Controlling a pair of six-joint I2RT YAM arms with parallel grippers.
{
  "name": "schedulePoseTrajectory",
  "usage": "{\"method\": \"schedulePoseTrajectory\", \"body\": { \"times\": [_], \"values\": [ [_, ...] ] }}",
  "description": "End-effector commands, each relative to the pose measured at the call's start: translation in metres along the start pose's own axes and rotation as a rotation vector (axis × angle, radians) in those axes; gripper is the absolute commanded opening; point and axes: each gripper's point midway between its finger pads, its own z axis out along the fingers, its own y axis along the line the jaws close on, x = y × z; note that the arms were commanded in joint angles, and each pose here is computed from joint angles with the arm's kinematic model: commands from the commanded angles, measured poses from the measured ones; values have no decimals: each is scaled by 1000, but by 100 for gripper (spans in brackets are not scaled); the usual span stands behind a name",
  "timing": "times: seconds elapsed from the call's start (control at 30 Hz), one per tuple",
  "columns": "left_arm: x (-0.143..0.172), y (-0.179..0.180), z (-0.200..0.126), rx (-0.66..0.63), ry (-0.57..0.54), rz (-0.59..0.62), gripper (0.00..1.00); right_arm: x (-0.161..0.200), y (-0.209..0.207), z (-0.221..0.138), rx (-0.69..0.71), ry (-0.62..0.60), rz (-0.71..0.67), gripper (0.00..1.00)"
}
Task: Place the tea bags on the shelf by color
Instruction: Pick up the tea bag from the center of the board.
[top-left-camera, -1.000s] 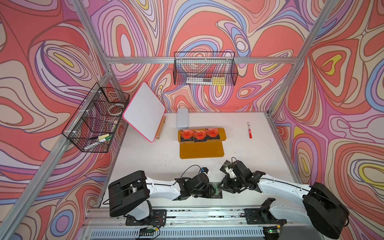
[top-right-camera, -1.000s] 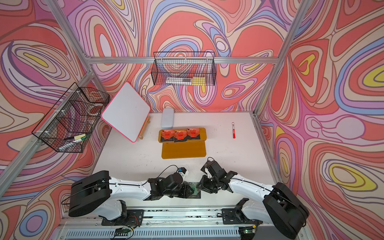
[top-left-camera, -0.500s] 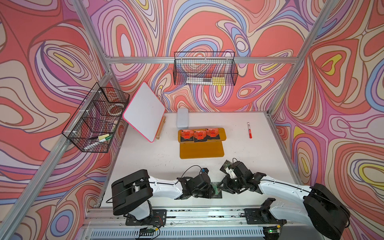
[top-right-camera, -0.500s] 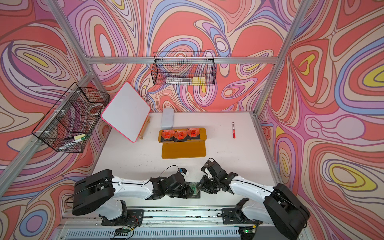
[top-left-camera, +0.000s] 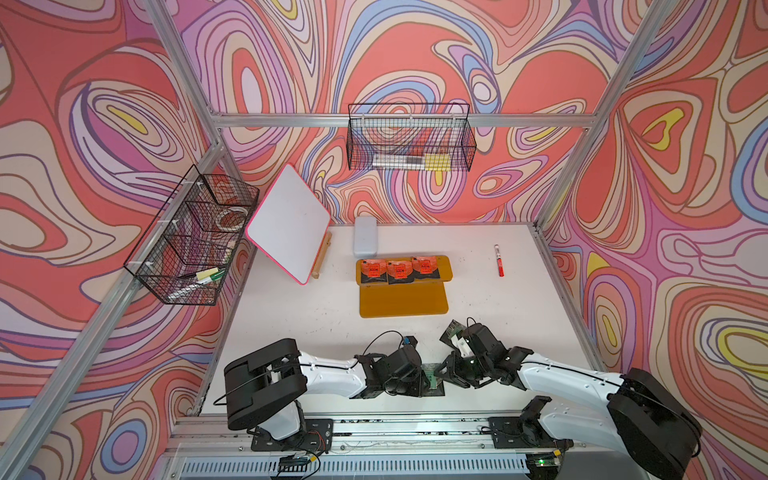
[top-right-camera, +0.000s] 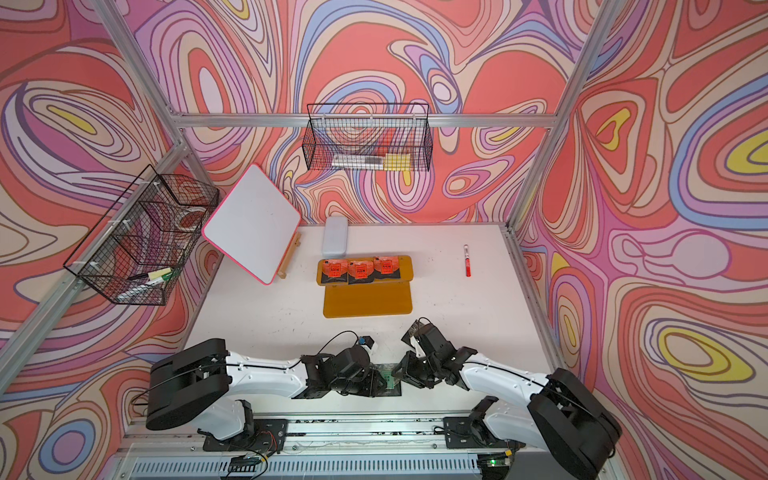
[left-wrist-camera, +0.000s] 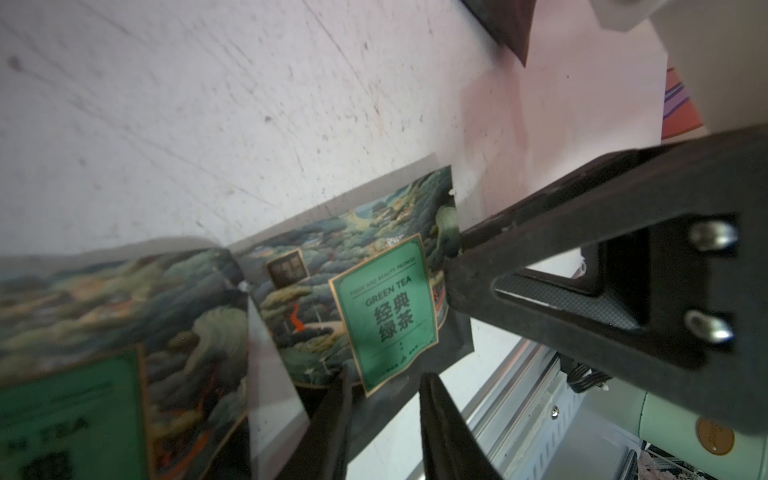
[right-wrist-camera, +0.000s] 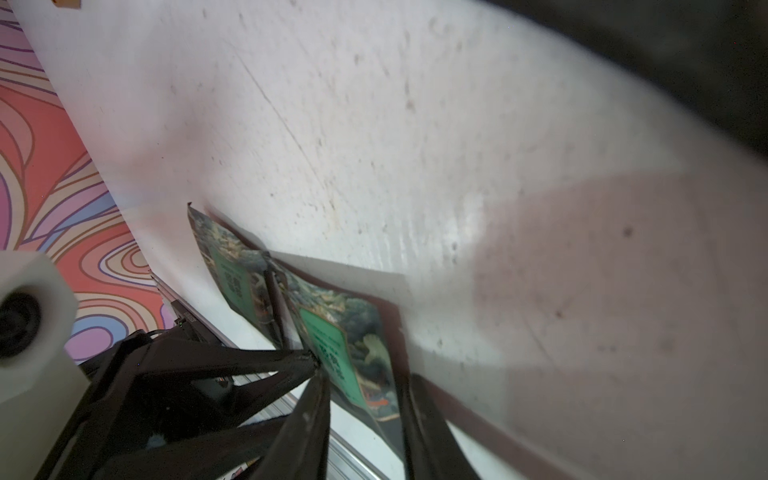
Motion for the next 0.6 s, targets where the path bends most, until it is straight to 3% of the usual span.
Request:
{"method": "schedulePoseTrajectory", "body": {
  "times": [0.0,0.4,0.57],
  "values": [
    [6,12,4,-51,19,-14,33,4,-4,3,-12,4,14,30],
    [5,18,1,-53,1,-38,33,2,-5,-1,-18,-29,5,10],
    [0,18,-5,-52,-34,-37,43,0,-3,-3,-18,-38,-18,1]
  ]
}}
